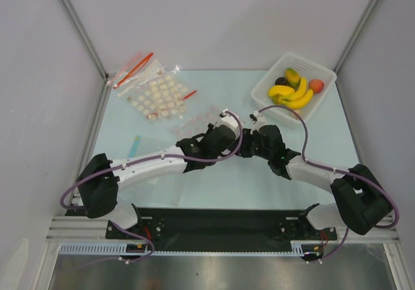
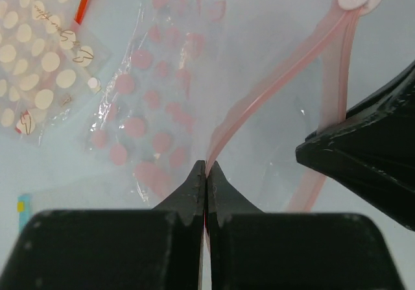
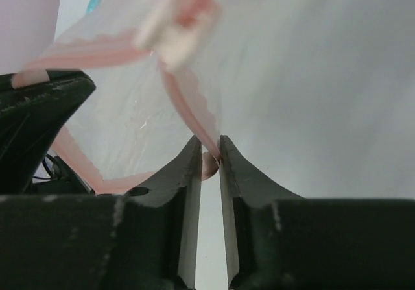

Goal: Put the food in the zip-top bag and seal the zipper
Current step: Open the zipper of the food storage bag at the center of the board.

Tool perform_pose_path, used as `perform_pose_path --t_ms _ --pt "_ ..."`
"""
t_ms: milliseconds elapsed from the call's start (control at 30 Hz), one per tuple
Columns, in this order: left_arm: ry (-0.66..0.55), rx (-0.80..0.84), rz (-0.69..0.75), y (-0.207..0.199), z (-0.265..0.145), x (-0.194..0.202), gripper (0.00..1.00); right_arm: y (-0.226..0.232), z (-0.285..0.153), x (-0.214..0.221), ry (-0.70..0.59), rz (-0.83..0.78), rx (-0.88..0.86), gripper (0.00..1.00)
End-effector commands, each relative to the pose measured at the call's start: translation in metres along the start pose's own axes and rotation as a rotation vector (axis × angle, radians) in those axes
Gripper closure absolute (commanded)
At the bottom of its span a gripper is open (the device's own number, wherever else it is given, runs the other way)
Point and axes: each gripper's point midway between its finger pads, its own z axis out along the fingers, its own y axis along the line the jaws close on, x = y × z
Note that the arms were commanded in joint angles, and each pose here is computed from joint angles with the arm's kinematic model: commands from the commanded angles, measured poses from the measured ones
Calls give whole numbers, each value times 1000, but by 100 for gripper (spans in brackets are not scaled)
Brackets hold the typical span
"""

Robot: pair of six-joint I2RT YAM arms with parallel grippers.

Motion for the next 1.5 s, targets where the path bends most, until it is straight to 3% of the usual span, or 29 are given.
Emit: perform_pose_path --t_ms 0,100,167,333,567,767,967,1033,1100,1133,1167,1267,1467 --pt "-43 72 -124 2 -4 -16 100 -6 6 -16 -34 5 70 81" --pt "-21 47 -140 9 5 -10 100 -17 6 -17 -41 11 143 81" --pt "-3 33 -139 10 12 -5 100 -25 4 -22 -61 11 195 74" --pt "-11 -17 -141 19 14 -5 100 -50 -2 -27 -79 -2 350 74" --pt "-34 -116 -145 42 5 -5 100 -66 -2 -30 -72 -4 458 97" --pt "-24 -254 -141 69 -5 -6 100 -75 -12 -42 -134 -9 535 98" --pt "-58 -309 -146 90 -21 -9 100 -83 -13 -36 -109 0 565 97" --pt "-84 -244 -168 81 -21 -15 100 -76 -10 -36 -98 -6 527 95" --pt "-79 -211 -163 73 -16 -15 100 -59 -5 -37 -87 -17 428 86" --pt "-72 -189 -158 68 -14 -14 100 -52 -4 -36 -80 -42 387 78" --pt "-69 -183 -157 66 -13 -15 100 -47 -4 -33 -73 -54 354 63" --pt "-48 -186 -138 61 -6 -11 100 -28 -8 -40 -112 -86 265 47" --pt "-22 -211 -108 58 5 -6 100 -4 -26 -54 -173 -124 169 38"
